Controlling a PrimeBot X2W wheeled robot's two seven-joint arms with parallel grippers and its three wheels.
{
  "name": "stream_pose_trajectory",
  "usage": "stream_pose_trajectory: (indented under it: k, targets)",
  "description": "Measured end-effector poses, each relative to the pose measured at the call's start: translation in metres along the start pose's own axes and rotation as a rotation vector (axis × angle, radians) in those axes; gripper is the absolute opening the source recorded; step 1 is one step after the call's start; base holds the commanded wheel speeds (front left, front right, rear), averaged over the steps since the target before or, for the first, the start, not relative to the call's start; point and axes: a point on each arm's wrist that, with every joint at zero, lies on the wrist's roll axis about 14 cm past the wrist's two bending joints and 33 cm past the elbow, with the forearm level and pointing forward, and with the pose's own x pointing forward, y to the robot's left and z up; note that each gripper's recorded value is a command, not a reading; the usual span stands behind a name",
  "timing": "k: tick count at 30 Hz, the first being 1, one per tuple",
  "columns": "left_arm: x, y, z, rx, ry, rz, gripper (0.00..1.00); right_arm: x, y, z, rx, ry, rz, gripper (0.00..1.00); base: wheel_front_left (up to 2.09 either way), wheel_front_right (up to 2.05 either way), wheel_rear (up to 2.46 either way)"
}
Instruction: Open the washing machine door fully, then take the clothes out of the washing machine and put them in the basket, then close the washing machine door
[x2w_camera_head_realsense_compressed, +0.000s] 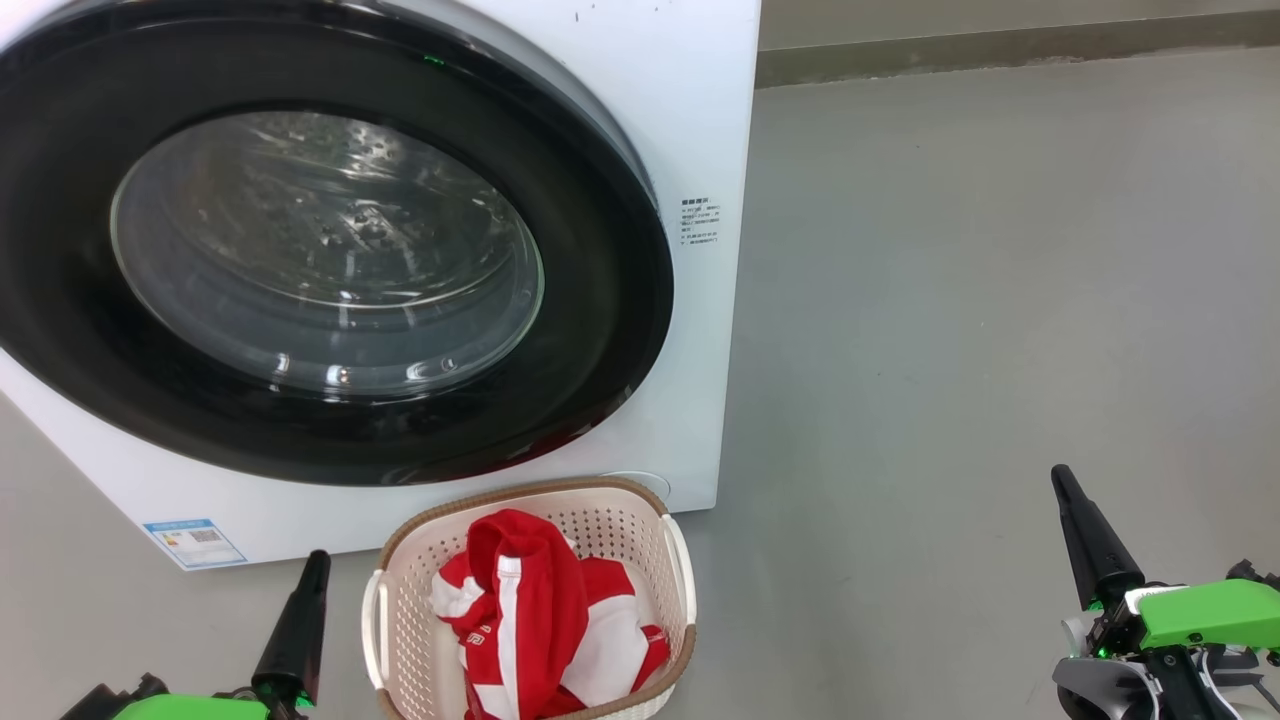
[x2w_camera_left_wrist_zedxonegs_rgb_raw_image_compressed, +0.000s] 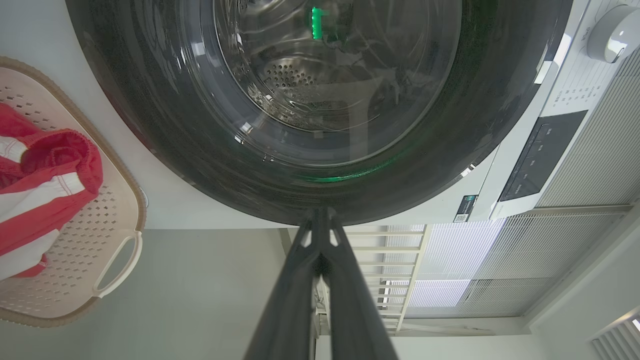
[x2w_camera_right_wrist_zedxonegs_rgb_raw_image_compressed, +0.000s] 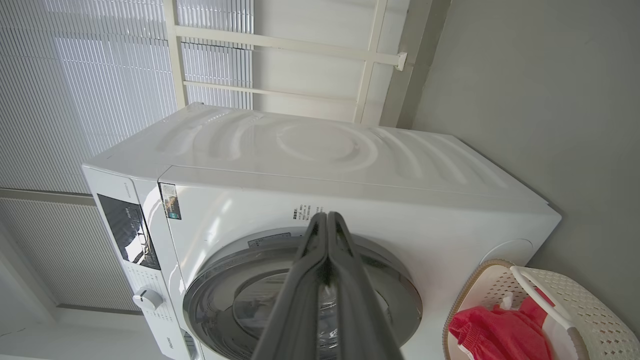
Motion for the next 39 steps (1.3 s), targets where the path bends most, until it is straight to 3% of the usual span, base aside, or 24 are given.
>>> stream_pose_trajectory:
  k: [39]
  targets:
    - [0.0,0.0,0.0006,-0.001,-0.002,0.0,0.0,0.0,-0.0001,0.0001,0.002,-0.002,0.0,0.0,0.0,0.0,0.0]
